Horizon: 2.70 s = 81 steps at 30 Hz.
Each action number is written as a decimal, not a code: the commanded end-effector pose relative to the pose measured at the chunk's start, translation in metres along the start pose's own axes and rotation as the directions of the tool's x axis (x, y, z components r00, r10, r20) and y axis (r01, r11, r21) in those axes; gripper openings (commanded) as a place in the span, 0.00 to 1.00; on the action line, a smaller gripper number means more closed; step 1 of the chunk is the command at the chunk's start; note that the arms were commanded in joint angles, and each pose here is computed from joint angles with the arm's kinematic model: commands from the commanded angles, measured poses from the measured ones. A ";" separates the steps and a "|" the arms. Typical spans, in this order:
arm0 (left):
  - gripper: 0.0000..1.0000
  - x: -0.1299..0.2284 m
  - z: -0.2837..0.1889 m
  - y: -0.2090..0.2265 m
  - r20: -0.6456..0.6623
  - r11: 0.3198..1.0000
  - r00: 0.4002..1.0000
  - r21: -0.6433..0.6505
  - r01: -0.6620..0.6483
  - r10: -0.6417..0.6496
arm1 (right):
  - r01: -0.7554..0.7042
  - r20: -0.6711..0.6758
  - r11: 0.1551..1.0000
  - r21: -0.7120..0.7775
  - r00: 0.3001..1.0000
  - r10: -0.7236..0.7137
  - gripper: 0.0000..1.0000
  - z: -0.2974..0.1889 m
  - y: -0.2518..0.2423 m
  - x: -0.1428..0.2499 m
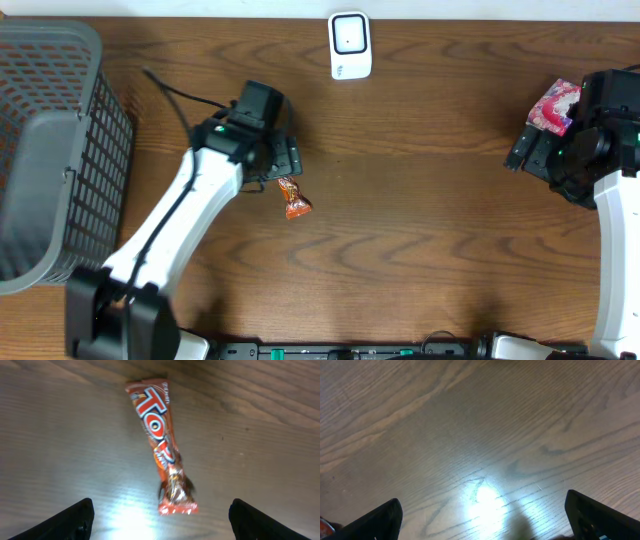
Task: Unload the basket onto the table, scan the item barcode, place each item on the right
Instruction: 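Lower the Tora bar onto the table centre and open left gripper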
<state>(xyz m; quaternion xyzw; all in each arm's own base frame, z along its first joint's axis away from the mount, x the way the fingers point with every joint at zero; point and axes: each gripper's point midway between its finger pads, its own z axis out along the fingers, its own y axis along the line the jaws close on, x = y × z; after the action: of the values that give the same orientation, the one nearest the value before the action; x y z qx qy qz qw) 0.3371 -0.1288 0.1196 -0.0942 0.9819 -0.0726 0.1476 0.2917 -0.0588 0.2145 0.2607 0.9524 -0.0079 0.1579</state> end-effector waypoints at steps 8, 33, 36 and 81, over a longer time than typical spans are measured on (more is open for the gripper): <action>0.78 0.021 0.085 0.000 -0.146 0.994 0.986 -0.083 0.073 -0.084 | 0.019 0.002 1.000 0.002 1.000 -0.019 0.99 -0.001 0.001 0.002; 0.07 0.059 0.131 -0.030 -0.272 0.999 0.962 -0.032 -0.012 0.003 | 0.019 0.002 1.000 0.002 1.000 -0.019 0.99 -0.001 0.001 0.002; 0.08 0.061 0.130 -0.051 -0.282 0.995 0.956 0.083 -0.059 0.080 | 0.019 0.002 1.000 0.002 1.000 -0.019 0.99 -0.001 0.001 0.002; 0.87 -0.011 -0.037 -0.124 0.156 0.923 0.972 0.318 -0.218 0.176 | 0.019 0.002 1.000 0.002 1.000 -0.019 0.99 -0.001 0.001 0.002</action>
<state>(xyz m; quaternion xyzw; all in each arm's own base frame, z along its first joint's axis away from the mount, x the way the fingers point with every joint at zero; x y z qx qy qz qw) 0.3431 -0.2692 0.1449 0.0498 0.9547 -0.2315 0.1805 0.2916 -0.0588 0.2144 0.2607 0.9524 -0.0079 0.1577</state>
